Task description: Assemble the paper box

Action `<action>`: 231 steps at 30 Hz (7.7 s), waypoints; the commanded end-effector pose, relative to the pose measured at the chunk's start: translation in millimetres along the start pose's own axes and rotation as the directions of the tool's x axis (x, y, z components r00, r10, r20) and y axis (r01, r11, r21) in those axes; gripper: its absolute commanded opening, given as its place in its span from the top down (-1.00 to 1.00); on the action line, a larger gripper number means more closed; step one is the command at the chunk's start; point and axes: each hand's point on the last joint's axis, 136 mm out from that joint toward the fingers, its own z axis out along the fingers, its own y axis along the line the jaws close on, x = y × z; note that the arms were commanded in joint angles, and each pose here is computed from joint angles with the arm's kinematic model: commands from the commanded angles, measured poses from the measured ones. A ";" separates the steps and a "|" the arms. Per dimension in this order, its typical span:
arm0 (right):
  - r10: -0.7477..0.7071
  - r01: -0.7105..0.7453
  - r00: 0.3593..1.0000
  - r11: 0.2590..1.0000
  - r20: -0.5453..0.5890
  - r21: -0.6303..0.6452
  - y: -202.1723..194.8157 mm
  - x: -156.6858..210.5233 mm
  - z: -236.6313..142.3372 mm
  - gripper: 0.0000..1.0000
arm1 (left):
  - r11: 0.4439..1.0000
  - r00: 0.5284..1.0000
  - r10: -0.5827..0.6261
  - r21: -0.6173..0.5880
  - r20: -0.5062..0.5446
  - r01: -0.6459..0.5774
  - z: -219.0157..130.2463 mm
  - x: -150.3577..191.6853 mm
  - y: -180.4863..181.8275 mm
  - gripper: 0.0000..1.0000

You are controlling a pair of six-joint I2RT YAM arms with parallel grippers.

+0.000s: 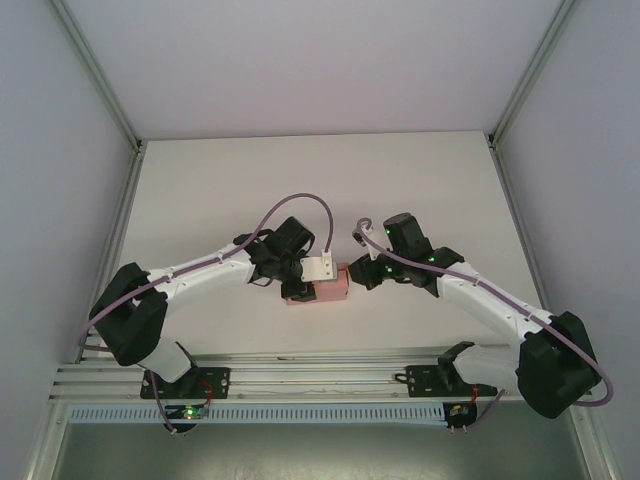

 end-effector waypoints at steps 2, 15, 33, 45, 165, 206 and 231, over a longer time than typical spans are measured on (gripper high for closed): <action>0.090 -0.088 0.993 0.995 0.070 -0.042 19.3 -27.4 -18.7 0.83 | 1.000 0.998 -0.030 0.003 -0.046 0.030 1.8 8.5 6.2 0.16; 0.482 -0.470 0.876 0.853 -0.007 -0.226 46.5 -52.8 -11.8 1.00 | 0.999 0.994 -0.031 -0.019 -0.106 0.029 12.0 12.9 10.6 0.16; 0.358 -0.352 0.933 0.927 0.026 -0.127 23.9 -26.5 0.2 0.95 | 1.000 0.995 -0.028 -0.010 -0.094 0.027 12.2 10.1 9.5 0.16; 0.110 -0.115 0.987 0.993 0.117 0.035 0.2 10.4 16.1 1.00 | 0.998 0.995 -0.057 -0.012 -0.087 0.056 13.2 6.0 12.8 0.14; 0.213 -0.261 0.952 0.940 0.220 0.218 0.5 31.8 33.4 1.00 | 0.997 0.997 -0.070 -0.041 -0.022 0.069 17.1 -20.3 26.2 0.07; -0.029 -0.041 0.991 0.865 0.131 0.500 -44.7 60.2 17.6 1.00 | 0.997 0.997 -0.062 -0.037 -0.038 0.060 18.8 -15.7 22.1 0.08; -0.040 0.007 0.995 0.943 0.091 0.332 -20.2 59.9 50.4 1.00 | 0.997 0.997 -0.069 -0.040 -0.020 0.068 16.9 -19.9 22.8 0.06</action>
